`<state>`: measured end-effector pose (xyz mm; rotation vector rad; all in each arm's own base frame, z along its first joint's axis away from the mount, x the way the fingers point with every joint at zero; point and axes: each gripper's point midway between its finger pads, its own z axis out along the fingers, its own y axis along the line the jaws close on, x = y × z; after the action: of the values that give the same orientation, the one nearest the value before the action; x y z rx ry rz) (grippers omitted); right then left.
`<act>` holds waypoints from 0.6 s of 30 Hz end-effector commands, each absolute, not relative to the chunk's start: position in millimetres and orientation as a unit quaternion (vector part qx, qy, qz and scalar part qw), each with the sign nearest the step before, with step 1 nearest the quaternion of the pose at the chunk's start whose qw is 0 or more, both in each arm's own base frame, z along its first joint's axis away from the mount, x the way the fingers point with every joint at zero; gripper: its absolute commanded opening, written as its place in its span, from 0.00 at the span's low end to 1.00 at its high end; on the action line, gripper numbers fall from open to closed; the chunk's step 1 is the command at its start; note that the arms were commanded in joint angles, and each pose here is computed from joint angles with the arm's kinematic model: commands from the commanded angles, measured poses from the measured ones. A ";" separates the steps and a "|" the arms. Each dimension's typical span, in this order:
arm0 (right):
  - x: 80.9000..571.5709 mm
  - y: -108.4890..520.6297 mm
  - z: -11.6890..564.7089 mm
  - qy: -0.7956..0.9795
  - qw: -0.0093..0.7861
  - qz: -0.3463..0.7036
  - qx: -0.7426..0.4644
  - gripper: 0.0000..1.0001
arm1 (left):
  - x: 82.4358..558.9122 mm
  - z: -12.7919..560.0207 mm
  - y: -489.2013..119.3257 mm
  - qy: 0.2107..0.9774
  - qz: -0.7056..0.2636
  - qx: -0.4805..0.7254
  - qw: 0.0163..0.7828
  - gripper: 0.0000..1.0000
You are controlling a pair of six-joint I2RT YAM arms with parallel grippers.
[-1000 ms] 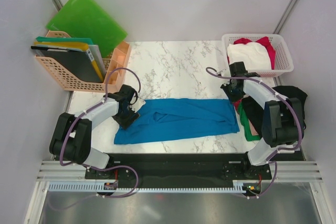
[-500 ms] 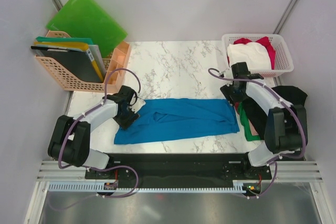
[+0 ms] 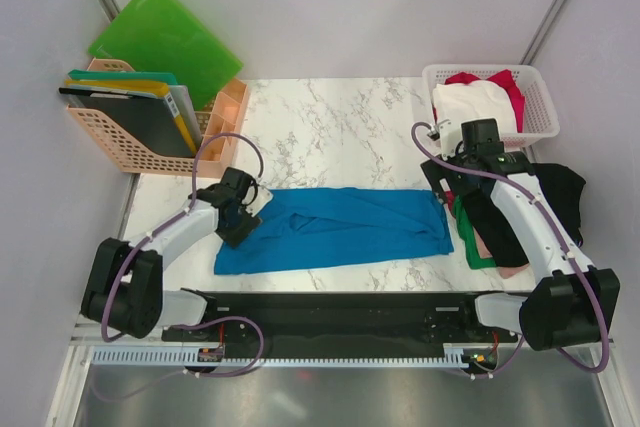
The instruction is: Fold and stack the t-shirts
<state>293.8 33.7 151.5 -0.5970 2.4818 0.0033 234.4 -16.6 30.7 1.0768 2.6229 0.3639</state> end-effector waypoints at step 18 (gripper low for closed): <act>300.3 113.3 100.3 0.926 0.221 0.119 -0.281 0.93 | 271.9 108.7 -53.7 0.871 0.071 0.379 0.306 0.77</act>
<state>279.8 98.6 81.4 -0.7764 2.6486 0.2972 256.4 -40.3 93.4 1.0049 2.3624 0.2410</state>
